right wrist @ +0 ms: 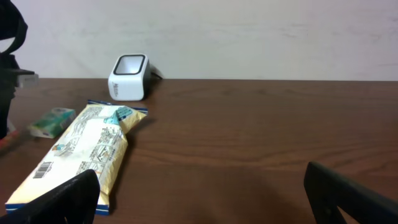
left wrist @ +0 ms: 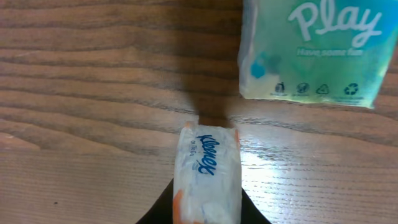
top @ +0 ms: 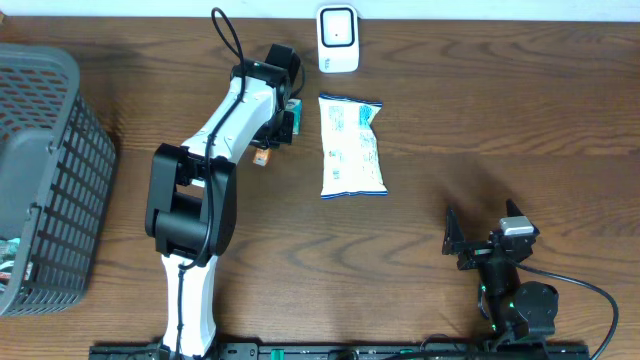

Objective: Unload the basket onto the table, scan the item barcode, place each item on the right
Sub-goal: 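Hold the orange box under the scanner with the left gripper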

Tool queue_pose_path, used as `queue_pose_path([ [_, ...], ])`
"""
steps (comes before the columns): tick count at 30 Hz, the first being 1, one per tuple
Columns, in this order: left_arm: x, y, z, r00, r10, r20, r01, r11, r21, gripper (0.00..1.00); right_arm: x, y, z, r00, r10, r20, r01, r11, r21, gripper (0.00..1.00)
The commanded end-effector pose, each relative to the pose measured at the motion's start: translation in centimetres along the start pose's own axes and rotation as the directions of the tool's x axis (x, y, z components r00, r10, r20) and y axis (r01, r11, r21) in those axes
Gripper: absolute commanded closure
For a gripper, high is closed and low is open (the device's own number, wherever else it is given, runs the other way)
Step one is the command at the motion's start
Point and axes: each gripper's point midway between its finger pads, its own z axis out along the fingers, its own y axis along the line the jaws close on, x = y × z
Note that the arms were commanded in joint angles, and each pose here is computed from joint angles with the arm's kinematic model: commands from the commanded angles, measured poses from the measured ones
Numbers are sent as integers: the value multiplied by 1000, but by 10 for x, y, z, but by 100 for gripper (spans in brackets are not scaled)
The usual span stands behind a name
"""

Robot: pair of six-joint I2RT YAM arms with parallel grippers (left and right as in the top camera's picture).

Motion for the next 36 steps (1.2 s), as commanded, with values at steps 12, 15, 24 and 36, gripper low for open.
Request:
queue_pose_path([
  [12, 10, -5, 5, 999, -9, -35, 9, 1000, 14, 62, 1, -2, 0, 1000, 11, -3, -11, 1000, 11, 1],
  [15, 8, -12, -1, 1000, -11, -29, 13, 998, 60, 62, 1, -2, 0, 1000, 11, -3, -11, 1000, 11, 1],
  [24, 4, -12, -31, 1000, -20, 17, 18, 995, 96, 62, 1, -2, 0, 1000, 11, -3, -11, 1000, 11, 1],
  [36, 20, -41, -42, 999, 1, -51, 13, 961, 277, 62, 1, -2, 0, 1000, 11, -3, -11, 1000, 11, 1],
])
